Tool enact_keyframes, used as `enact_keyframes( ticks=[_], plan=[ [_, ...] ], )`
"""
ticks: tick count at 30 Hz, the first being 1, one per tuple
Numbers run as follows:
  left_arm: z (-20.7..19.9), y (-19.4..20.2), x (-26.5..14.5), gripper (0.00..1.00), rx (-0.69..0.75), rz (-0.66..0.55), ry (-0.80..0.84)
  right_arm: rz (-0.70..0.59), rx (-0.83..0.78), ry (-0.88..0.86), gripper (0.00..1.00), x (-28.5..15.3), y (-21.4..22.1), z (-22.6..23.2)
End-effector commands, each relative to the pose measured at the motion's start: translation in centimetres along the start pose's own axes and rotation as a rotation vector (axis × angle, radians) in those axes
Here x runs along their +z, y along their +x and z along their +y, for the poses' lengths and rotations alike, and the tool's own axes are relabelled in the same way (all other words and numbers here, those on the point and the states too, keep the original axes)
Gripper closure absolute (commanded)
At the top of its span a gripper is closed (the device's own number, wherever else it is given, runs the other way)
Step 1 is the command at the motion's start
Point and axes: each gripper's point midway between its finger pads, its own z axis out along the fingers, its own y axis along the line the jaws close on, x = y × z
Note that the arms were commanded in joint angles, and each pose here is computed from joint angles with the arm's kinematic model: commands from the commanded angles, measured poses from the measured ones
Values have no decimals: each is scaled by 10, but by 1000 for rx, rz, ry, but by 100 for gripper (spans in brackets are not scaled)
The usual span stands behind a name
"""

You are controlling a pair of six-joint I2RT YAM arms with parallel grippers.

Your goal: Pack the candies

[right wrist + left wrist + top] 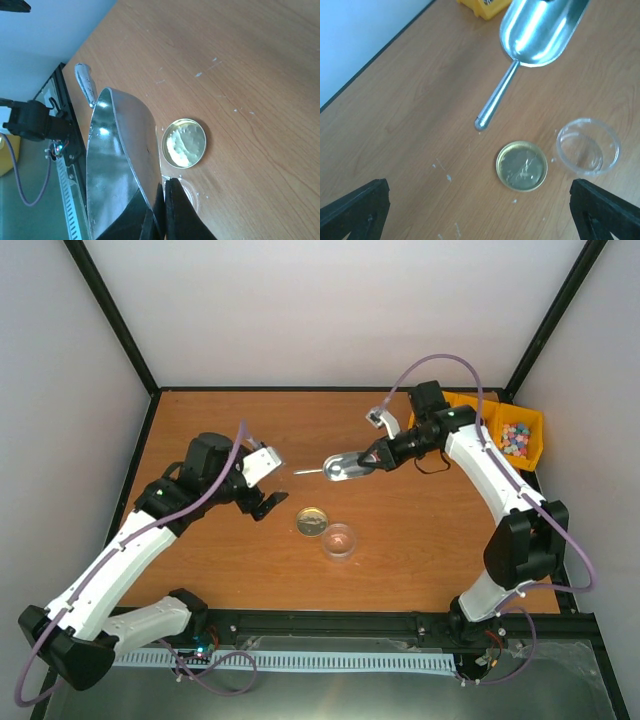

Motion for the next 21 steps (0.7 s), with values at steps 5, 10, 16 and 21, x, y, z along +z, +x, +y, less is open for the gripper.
enact_keyframes(
  ticks=[5, 10, 16, 21],
  plan=[
    [33, -46, -14, 0, -228, -150, -82, -136, 14, -70, 97, -38, -24, 6],
    [54, -58, -16, 0, -387, -266, 6, -170, 62, -86, 97, -46, -20, -3],
    [64, -48, 11, 0, -388, -216, 63, -198, 118, -105, 97, -54, -11, -16],
    [55, -40, 27, 0, -337, -135, 161, -208, 165, -117, 97, -56, -2, -27]
  ],
)
